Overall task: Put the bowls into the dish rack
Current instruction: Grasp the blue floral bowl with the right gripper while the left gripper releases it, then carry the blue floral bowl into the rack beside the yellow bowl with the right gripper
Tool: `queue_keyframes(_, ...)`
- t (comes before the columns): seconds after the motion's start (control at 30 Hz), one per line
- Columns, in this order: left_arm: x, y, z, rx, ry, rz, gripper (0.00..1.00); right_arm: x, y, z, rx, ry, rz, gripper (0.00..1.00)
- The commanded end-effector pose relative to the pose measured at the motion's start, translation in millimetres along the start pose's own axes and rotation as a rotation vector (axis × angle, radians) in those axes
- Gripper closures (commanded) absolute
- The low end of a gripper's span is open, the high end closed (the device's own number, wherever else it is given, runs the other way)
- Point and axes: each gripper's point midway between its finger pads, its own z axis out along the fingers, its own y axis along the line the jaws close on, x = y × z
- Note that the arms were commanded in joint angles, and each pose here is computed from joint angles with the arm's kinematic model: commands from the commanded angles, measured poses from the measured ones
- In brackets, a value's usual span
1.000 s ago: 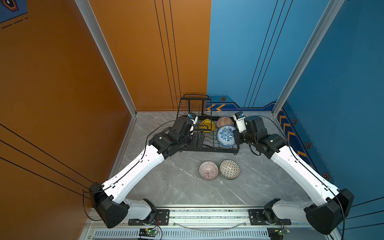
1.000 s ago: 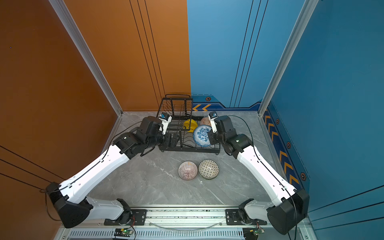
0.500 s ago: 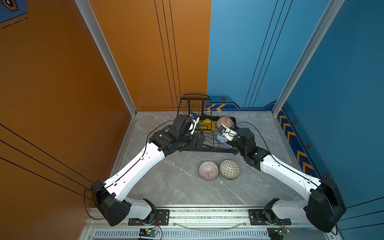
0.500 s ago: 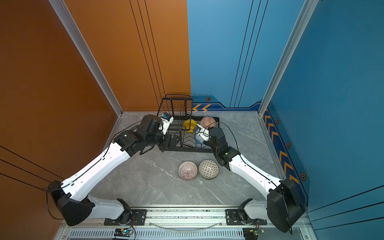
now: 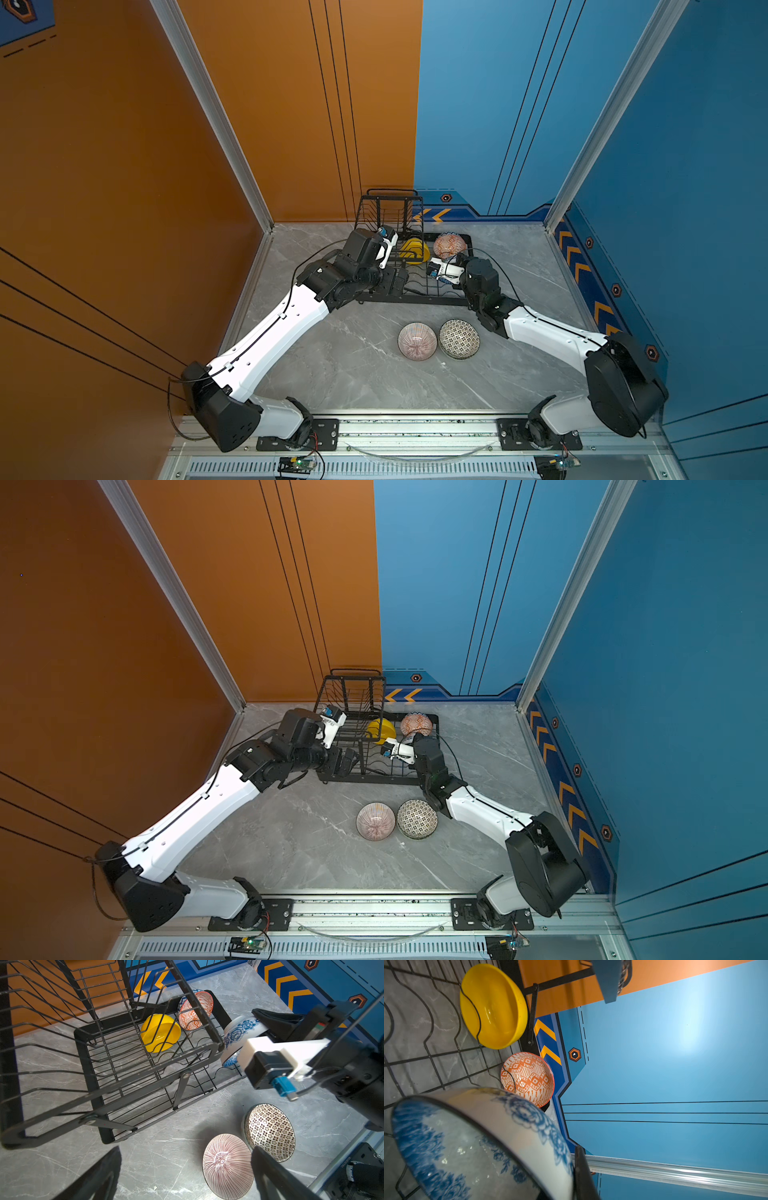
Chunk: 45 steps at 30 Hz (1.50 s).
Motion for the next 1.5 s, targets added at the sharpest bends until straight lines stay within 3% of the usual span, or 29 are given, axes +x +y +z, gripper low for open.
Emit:
queue_keyframes(0.0, 2.2, 1.4, -6.2, 0.011, 0.004, 0.006, 0.02, 2.9, -27.7, 14.3, 0.115, 0.065, -0.005, 1.0)
queue_keyframes(0.57, 6.8, 1.5, -14.5, 0.018, -0.005, 0.005, 0.02, -18.9, -13.5, 79.8, 0.128, 0.128, -0.039, 1.0)
queue_keyframes(1.47, 7.8, 3.6, -19.4, 0.013, 0.0, 0.017, 0.02, -66.8, 18.0, 100.0, 0.078, 0.083, -0.005, 1.0)
